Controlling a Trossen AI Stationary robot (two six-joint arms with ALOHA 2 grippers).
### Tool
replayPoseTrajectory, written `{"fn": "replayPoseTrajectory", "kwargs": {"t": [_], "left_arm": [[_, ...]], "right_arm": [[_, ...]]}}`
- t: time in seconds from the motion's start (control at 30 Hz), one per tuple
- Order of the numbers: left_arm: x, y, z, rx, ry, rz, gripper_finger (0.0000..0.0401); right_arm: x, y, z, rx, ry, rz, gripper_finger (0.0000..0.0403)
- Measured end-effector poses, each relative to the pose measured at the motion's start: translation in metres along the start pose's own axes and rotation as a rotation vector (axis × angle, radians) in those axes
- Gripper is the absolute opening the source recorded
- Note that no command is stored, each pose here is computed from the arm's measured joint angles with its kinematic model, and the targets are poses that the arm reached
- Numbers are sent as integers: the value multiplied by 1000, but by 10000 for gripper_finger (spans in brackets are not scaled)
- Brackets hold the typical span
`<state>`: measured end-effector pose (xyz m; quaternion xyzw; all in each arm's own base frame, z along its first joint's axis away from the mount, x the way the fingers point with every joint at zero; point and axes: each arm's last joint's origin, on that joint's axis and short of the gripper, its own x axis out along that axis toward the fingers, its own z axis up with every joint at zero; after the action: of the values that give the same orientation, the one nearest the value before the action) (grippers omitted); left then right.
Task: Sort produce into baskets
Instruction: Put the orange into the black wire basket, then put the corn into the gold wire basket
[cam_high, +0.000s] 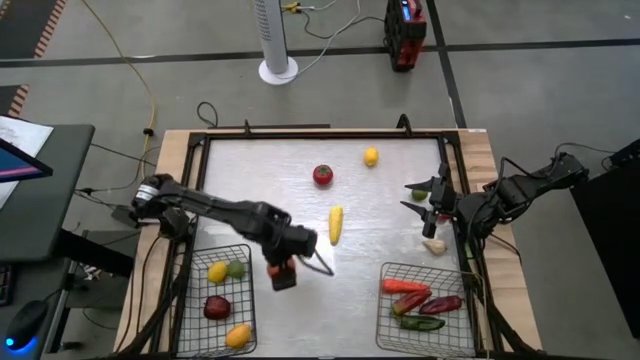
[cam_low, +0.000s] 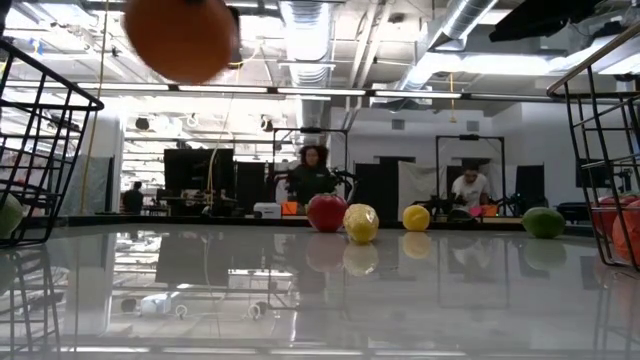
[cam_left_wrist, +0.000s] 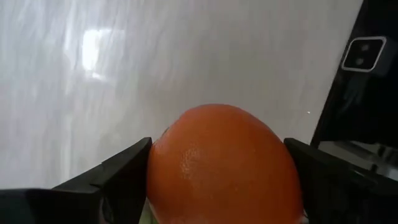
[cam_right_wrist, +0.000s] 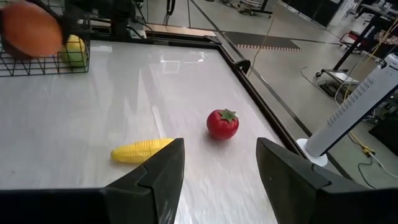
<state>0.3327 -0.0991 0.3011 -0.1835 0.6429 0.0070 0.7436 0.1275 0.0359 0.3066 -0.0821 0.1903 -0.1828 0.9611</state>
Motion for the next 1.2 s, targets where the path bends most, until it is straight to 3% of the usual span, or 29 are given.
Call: {"fn": "replayPoseTrajectory", "kwargs": {"t": [0.17, 0.43, 0.8, 1.2], "left_arm": [[-22, -22, -32, -55, -11, 77, 321], [-37, -31, -82, -230, 40, 285, 322], [-20, -43, -99, -292, 91, 307, 360], [-15, -41, -101, -289, 127, 311, 364]], "right_arm": [[0, 0, 0, 9, -3, 0, 225], [0, 0, 1, 26, -6, 1, 225], [0, 0, 1, 28, -6, 1, 225], [0, 0, 1, 11, -6, 1, 225]]}}
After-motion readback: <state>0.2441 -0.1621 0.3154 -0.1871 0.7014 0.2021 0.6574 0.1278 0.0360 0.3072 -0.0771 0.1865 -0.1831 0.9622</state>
